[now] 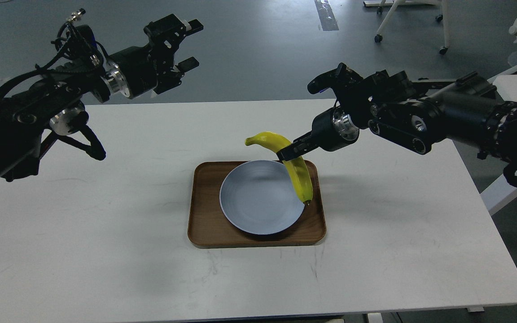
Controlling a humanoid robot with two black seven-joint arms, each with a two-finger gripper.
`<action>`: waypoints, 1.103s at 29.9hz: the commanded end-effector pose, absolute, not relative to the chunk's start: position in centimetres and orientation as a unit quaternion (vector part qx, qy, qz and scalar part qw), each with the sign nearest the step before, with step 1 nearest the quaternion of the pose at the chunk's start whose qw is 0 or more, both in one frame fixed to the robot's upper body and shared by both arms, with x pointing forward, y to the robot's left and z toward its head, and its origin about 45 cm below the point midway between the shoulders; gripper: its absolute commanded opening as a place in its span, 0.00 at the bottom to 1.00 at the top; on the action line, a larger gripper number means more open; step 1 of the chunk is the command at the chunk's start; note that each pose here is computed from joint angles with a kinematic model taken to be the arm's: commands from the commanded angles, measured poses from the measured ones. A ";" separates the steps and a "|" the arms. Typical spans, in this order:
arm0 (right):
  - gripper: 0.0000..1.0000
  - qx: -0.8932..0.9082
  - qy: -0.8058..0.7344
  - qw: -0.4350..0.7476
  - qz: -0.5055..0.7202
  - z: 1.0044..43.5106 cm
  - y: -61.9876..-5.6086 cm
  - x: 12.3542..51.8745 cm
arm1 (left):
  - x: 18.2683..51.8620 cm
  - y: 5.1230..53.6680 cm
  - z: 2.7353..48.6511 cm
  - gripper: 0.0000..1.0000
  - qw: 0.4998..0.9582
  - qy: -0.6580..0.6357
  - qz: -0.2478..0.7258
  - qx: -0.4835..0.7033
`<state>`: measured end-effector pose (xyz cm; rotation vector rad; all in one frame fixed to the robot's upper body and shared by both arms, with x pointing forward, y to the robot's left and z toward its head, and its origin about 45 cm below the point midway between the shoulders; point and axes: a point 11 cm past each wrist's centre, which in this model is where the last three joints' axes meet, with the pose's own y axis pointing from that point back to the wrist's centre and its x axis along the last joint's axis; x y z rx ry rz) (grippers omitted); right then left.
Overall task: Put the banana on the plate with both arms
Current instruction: 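Lower the banana onto the blue plate with the right gripper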
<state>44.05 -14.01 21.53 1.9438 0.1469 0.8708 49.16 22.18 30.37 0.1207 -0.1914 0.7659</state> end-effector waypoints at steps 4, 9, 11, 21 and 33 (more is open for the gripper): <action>0.11 0.807 0.075 0.475 0.342 18.5 -12.1 42.8 | 49.1 21.8 30.2 0.98 0.923 -0.091 0.370 0.058; 0.12 0.813 0.074 0.470 0.337 17.8 -11.2 42.5 | 49.1 22.0 30.3 0.98 0.922 -0.092 0.372 0.059; 0.13 0.813 0.072 0.470 0.337 17.7 -11.1 42.6 | 49.1 22.0 30.3 0.98 0.922 -0.092 0.371 0.059; 0.44 0.811 0.063 0.475 0.336 17.5 -11.4 42.9 | 49.1 22.0 30.3 0.98 0.922 -0.092 0.371 0.059; 0.99 0.827 0.029 0.453 0.331 18.9 -11.5 43.8 | 49.1 22.3 30.3 0.98 0.921 -0.092 0.374 0.060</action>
